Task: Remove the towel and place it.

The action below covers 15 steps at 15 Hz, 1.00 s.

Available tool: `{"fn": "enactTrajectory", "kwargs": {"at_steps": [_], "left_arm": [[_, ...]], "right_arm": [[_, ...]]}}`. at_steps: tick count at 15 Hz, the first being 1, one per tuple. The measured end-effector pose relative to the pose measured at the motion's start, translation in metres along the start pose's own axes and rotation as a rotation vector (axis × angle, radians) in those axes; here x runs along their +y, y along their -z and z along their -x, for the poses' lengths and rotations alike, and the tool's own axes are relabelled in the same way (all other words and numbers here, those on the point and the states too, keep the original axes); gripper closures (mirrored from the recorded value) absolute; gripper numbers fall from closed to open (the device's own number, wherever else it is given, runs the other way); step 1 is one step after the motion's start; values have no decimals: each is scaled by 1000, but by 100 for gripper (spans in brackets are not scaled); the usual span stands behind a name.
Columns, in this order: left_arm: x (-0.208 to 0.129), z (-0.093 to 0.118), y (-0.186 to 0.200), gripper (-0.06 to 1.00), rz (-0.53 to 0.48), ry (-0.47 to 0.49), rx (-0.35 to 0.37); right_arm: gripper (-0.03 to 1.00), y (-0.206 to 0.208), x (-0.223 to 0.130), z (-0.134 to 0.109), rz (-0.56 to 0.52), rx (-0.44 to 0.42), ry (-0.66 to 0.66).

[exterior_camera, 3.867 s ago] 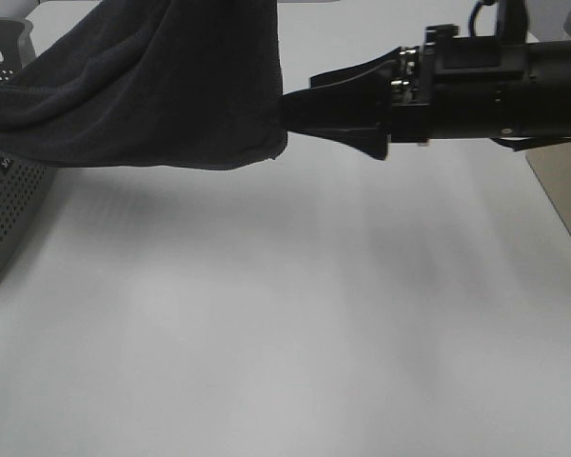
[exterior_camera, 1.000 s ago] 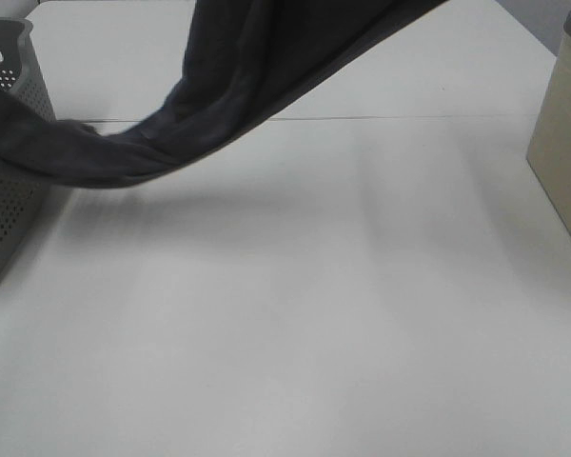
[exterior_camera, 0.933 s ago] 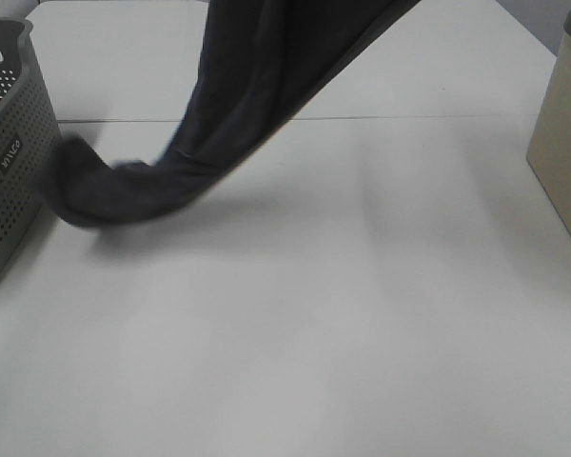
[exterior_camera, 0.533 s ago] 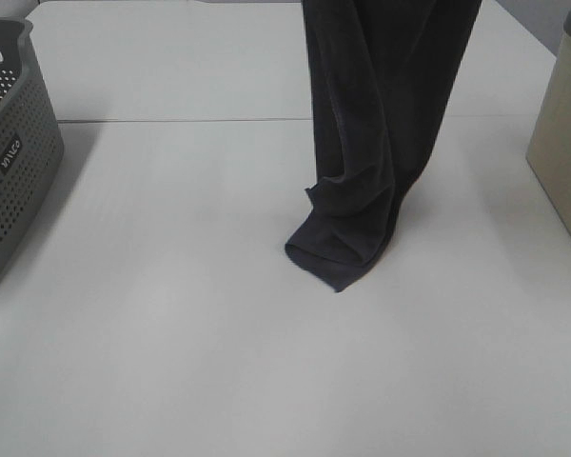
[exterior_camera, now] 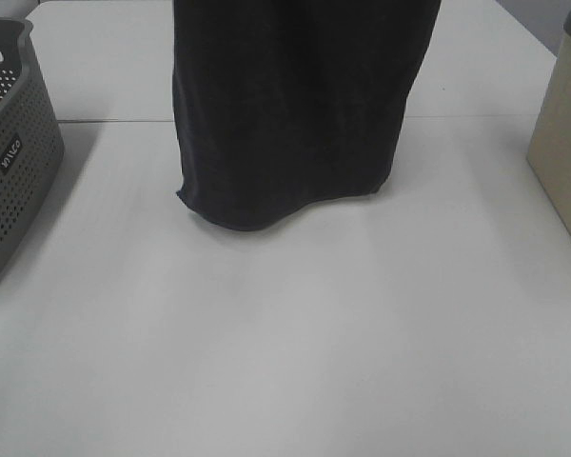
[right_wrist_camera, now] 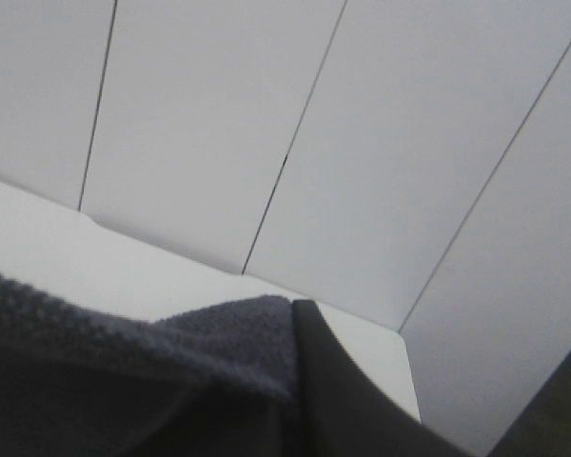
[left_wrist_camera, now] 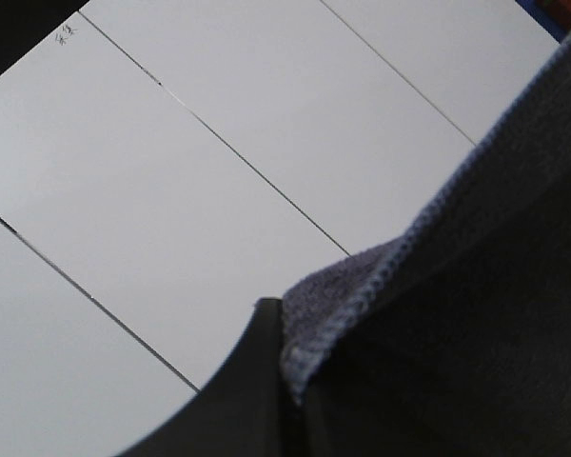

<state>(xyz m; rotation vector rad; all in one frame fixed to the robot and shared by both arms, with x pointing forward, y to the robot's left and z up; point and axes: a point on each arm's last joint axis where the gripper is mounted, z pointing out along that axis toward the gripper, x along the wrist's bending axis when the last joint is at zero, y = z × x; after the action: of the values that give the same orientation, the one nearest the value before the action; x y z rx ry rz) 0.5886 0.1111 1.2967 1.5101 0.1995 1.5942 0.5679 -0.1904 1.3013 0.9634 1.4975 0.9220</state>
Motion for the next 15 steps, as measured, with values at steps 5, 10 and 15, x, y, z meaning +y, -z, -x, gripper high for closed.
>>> {"fn": "enactTrajectory", "kwargs": {"at_steps": [5,10,15], "left_arm": [[-5,4,-10,94,78,5,50],[-58,2,-34,94,103,5,144],[-128,8,-56,94,166,46,273]], "right_arm": [[96,-16,10,-13,182,45,-10],[96,-48,0,-37,248,98,4],[96,-115,-15,-72,319,137,-4]]}}
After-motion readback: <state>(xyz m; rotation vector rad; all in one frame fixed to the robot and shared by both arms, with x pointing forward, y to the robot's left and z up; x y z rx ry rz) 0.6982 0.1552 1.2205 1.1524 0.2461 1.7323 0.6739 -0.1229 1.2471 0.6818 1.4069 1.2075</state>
